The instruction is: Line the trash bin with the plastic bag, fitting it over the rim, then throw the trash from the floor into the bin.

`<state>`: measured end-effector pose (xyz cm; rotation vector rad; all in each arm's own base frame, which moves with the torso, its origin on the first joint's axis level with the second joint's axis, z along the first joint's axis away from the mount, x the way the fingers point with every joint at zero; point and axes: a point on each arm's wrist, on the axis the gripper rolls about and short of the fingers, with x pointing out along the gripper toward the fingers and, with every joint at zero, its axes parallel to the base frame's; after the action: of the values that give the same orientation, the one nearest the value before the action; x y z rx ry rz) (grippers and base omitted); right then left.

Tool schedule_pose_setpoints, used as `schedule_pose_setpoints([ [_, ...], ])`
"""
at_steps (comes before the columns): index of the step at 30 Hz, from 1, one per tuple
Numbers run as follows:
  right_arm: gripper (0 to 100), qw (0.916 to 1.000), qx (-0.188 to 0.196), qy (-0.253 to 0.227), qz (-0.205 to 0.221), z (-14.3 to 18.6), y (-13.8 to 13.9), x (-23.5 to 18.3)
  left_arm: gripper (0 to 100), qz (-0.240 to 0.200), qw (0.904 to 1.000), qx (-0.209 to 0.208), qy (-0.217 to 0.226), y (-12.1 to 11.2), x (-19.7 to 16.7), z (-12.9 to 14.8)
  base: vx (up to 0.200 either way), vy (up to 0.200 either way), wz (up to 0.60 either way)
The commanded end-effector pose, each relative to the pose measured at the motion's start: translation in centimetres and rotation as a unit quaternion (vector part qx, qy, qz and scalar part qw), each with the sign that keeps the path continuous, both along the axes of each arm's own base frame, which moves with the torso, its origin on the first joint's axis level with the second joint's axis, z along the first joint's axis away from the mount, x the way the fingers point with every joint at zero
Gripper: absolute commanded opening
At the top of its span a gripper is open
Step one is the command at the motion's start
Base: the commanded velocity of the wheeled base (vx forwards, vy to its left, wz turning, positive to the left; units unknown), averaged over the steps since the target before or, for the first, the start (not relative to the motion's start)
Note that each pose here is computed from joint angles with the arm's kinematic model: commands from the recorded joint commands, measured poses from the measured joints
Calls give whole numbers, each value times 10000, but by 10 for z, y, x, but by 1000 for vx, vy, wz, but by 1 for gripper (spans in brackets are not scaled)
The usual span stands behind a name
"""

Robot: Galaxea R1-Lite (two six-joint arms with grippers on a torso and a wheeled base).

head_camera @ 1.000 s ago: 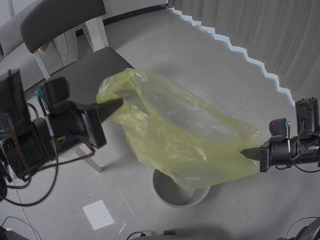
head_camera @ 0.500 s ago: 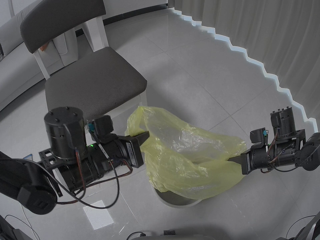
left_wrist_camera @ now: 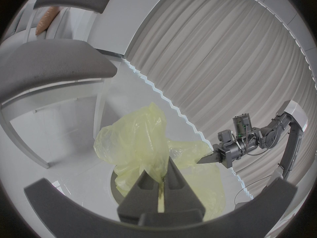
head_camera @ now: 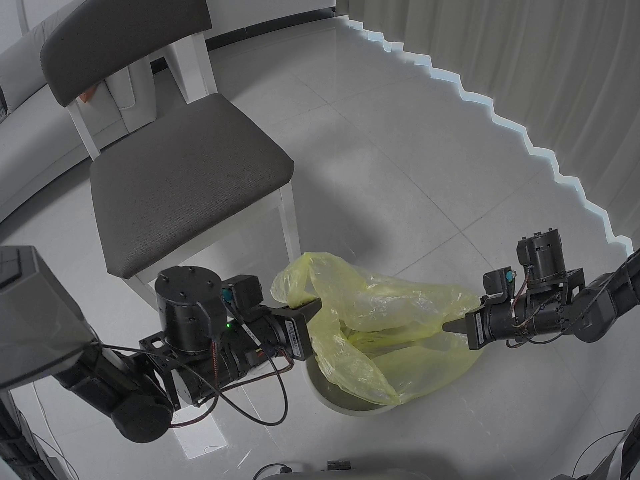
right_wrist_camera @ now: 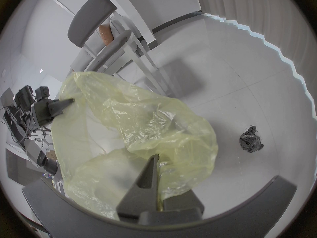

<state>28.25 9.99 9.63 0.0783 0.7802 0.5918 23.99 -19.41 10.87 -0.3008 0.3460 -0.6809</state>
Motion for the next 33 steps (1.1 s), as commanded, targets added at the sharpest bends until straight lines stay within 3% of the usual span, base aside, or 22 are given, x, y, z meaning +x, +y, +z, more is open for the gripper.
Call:
schedule_pose_setpoints([
  [1,0,9999,-11,155,-57,-19,-1,16,0,26,9990,259,369,-1,12,-35,0,0,0],
  [15,0,9989,74,456,9,-62,-1,48,0,30,9970,438,642,-4,34,-94,0,0,0],
  [26,0,9983,-43,572,85,-74,-3,41,0,85,9948,559,847,8,27,-108,0,0,0],
  [33,0,9985,-143,478,215,-80,-6,40,0,78,9970,414,649,6,30,-115,0,0,0],
])
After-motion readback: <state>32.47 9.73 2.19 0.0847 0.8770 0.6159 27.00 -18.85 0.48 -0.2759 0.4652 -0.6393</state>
